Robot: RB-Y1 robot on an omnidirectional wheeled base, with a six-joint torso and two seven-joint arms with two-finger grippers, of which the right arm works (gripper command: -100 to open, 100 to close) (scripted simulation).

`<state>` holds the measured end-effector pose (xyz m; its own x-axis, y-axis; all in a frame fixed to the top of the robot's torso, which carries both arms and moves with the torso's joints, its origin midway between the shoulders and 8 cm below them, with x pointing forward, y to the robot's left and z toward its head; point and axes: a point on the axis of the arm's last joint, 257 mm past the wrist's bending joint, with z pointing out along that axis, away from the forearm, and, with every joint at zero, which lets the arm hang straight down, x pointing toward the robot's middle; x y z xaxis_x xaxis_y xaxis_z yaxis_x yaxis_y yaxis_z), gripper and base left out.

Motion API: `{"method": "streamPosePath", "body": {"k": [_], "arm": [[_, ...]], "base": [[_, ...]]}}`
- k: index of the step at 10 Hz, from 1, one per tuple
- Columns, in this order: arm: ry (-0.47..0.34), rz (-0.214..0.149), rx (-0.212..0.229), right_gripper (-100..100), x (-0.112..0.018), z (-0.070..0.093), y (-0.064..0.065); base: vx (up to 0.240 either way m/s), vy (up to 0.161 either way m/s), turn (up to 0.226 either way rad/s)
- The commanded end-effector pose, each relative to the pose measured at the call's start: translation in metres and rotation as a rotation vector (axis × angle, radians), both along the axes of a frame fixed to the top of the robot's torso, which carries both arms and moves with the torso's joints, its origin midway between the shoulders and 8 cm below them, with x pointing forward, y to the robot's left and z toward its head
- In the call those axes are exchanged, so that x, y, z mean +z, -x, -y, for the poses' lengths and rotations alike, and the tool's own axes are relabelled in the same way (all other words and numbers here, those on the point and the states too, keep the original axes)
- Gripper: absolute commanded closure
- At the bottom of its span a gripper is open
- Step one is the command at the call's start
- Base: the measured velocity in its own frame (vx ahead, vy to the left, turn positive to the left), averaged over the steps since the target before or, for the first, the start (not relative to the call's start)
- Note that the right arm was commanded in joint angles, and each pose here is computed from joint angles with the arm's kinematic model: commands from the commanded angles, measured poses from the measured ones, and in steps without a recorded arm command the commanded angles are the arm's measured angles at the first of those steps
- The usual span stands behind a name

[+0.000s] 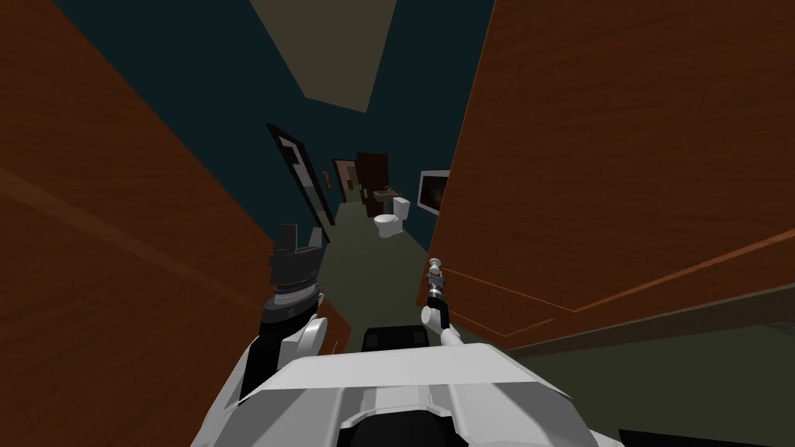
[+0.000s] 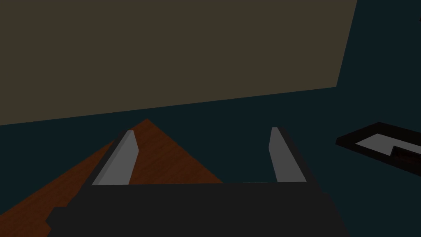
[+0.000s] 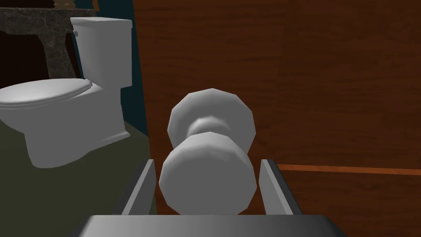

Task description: Push the door open

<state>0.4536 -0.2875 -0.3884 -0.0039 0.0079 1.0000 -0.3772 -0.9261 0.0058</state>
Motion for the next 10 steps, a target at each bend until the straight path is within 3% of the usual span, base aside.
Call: {"method": "streamPosePath", "body": {"k": [1,2,3,5,10], "arm": [[0.013,0.003,-0.032,100,0.001,0.019,0.001],[0.013,0.003,-0.032,100,0.001,0.019,0.001],[0.017,0.002,-0.063,100,0.001,0.034,0.004],[0.017,0.002,-0.097,100,0.001,0.048,0.007],[-0.003,-0.002,-0.18,100,-0.003,0.072,0.017]], "base": [[0.217,0.002,-0.04],[0.142,0.019,-0.04],[0.181,0.029,-0.066],[0.214,0.004,-0.052],[0.222,0.037,-0.074]]}}
